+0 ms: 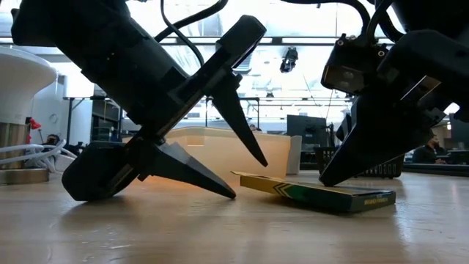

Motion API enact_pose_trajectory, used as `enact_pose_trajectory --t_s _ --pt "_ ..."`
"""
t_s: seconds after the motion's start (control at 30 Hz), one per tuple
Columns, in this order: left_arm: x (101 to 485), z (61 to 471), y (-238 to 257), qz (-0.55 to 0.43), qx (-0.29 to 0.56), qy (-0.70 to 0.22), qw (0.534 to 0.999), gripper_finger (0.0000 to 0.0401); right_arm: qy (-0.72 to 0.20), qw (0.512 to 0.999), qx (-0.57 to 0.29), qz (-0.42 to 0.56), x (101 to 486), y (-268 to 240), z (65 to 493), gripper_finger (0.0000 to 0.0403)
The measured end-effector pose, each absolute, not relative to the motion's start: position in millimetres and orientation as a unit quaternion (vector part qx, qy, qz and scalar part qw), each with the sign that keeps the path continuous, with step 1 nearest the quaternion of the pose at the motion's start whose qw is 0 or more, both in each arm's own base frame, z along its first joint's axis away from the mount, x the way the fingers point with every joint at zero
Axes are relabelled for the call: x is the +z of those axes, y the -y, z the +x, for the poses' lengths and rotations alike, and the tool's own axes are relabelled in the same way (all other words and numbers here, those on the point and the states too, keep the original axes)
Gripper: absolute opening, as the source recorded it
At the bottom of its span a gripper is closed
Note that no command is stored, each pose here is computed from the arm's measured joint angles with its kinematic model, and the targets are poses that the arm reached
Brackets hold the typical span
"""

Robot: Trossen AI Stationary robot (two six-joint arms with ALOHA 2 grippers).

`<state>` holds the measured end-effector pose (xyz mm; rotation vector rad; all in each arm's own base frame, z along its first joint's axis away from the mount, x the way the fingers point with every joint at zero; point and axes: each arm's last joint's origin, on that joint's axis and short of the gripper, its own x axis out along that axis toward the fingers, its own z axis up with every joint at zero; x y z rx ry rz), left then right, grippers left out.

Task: Pick & Place School Supplies
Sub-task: Put the yellow crayon box into the black bin

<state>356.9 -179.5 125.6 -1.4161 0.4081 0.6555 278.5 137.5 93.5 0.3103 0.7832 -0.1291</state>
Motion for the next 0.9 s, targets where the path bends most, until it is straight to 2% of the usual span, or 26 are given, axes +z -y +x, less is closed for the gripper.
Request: enact_pose_trajectory --t_s 0.9 --pt "128 367 168 -0.625 0.281 -0.166 0.709 0.0186 -0.386 0.908 -0.070 0.147 91 -137 278 0.0018"
